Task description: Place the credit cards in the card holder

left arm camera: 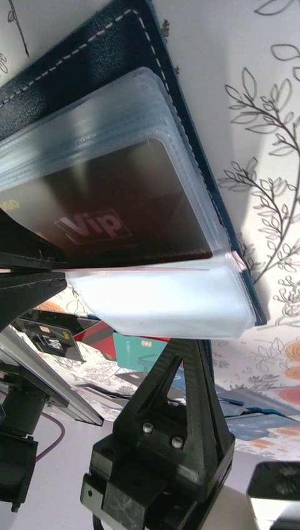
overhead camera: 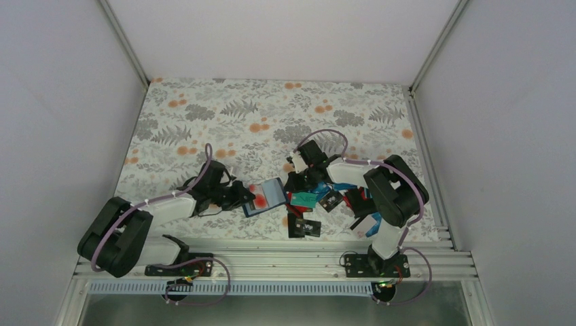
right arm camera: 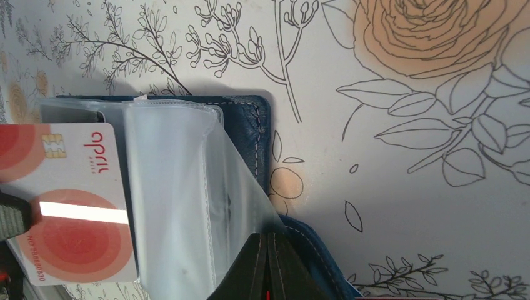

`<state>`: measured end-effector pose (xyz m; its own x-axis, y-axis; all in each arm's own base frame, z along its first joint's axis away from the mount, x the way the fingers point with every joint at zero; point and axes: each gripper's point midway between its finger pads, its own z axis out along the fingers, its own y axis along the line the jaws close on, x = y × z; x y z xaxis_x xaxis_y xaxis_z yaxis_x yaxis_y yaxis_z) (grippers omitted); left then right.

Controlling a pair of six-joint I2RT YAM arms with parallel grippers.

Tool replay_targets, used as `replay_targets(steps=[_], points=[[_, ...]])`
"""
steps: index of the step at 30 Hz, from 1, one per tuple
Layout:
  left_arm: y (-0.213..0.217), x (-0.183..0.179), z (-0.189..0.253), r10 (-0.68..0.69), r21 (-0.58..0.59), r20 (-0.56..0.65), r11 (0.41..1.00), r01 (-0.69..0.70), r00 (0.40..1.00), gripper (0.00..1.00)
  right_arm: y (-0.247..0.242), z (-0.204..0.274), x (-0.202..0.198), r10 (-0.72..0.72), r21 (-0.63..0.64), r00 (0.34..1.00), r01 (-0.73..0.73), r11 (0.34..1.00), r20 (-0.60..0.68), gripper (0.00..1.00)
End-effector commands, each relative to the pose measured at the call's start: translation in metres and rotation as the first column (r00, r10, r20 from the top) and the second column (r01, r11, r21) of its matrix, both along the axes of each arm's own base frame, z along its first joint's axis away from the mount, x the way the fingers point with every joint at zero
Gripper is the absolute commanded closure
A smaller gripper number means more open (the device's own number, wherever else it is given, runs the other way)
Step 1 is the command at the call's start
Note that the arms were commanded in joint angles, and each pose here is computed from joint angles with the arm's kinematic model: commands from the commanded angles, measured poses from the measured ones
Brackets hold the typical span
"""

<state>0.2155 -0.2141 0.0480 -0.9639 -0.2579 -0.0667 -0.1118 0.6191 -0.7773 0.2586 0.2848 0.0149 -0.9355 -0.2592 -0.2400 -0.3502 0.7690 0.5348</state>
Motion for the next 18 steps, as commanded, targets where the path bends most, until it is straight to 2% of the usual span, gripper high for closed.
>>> replay_targets(steps=[1,7,18], points=[[-0.0039,0.0014,0.0021,0.003,-0.046,0.006,0.999,-0.002,1.0,0.98,-0.0229,-0.0357,-0.0229,-0.002,-0.123,0.997,-0.007,0.992,-0.075,0.96],[-0.0086,0.002,0.0071,-0.005,-0.085,0.014,0.996,0.006,1.0,0.98,-0.0227,-0.0379,-0.0235,-0.001,-0.125,0.997,-0.009,0.992,-0.079,0.96],[-0.0057,0.0013,-0.0013,0.009,-0.065,-0.008,0.998,-0.01,1.0,0.98,-0.0221,-0.039,-0.025,0.002,-0.12,0.996,-0.013,0.993,-0.085,0.96]])
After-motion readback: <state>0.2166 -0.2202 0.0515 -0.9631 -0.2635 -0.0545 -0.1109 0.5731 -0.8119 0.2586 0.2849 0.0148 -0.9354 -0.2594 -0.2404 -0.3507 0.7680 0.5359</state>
